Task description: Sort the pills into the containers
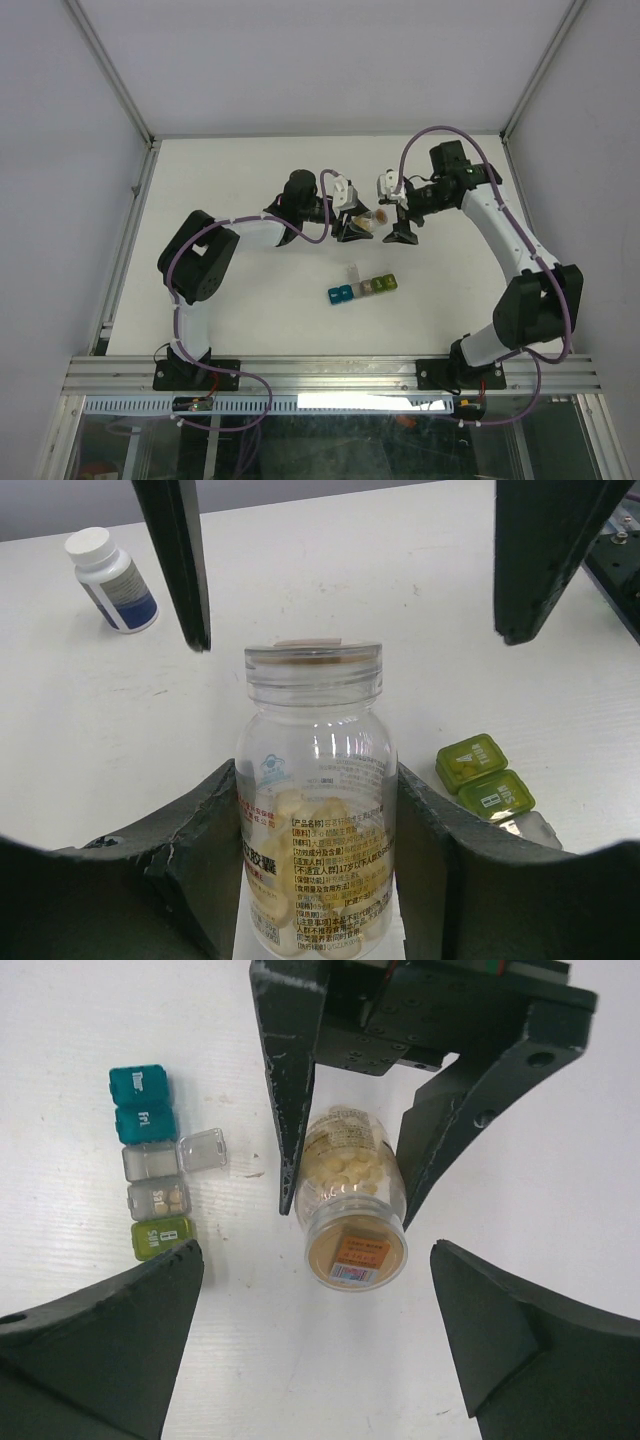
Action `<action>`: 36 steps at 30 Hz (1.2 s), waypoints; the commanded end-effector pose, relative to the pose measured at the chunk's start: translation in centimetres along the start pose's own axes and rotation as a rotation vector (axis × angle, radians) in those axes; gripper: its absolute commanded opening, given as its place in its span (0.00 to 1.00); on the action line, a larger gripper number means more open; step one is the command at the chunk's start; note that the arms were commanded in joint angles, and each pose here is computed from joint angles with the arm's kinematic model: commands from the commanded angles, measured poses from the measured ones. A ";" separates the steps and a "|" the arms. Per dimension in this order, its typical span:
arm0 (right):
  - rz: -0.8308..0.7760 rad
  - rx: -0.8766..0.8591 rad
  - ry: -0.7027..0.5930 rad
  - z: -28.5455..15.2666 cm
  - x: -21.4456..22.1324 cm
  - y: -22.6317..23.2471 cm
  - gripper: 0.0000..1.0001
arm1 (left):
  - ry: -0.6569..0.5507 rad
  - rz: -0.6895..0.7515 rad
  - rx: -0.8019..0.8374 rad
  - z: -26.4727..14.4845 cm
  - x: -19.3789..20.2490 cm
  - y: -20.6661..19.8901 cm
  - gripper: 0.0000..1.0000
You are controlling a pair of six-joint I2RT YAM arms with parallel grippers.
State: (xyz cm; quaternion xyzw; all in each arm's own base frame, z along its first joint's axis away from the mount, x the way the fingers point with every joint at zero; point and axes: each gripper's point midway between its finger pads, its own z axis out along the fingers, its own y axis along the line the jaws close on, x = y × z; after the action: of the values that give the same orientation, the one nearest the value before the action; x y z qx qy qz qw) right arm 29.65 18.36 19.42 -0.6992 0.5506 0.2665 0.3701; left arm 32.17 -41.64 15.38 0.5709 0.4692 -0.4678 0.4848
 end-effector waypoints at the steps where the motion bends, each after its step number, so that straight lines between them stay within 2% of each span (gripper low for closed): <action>1: 0.155 0.112 -0.063 -1.8 -3.0 -0.1 0.99 | -0.047 0.088 -0.009 -0.6 -2.9 0.6 0.00; 3: 0.279 0.174 -0.068 -2.2 -3.2 -0.6 0.99 | -0.047 0.089 -0.010 -0.6 -2.9 0.7 0.00; 5: 0.507 0.278 -0.115 -3.0 -3.2 -2.0 0.99 | -0.048 0.089 -0.009 -0.6 -2.9 0.6 0.00; 6: 0.628 0.284 -0.179 -3.2 -3.5 -2.2 0.99 | -0.048 0.089 -0.009 -0.6 -2.9 0.6 0.00; 8: 0.706 0.191 -0.289 -3.7 -4.4 -1.2 0.99 | -0.048 0.090 -0.012 -0.6 -2.9 0.7 0.00; 10: 0.739 0.177 -0.343 -4.5 -4.7 -1.2 0.99 | -0.046 0.091 -0.019 -0.6 -2.9 0.8 0.00; 14: 0.738 0.300 -0.331 -5.1 -3.6 -2.2 0.99 | -0.044 0.090 -0.025 -0.6 -2.8 0.9 0.00; 30: 0.855 0.281 -0.347 -4.0 -1.9 -2.4 0.99 | -0.044 0.083 -0.027 -0.5 -2.6 1.1 0.00; 34: 0.828 0.280 -0.338 -3.8 -1.9 -2.2 0.99 | -0.044 0.082 -0.027 -0.5 -2.6 1.1 0.00; 36: 0.757 0.273 -0.328 -3.6 -2.0 -1.8 0.99 | -0.044 0.079 -0.025 -0.4 -2.5 1.1 0.00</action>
State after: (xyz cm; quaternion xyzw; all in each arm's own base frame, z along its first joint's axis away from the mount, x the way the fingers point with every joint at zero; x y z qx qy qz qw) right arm 31.09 16.36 22.93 -0.2998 0.7590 0.4217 0.3951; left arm 32.28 -41.61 15.28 0.5693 0.4724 -0.4655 0.4859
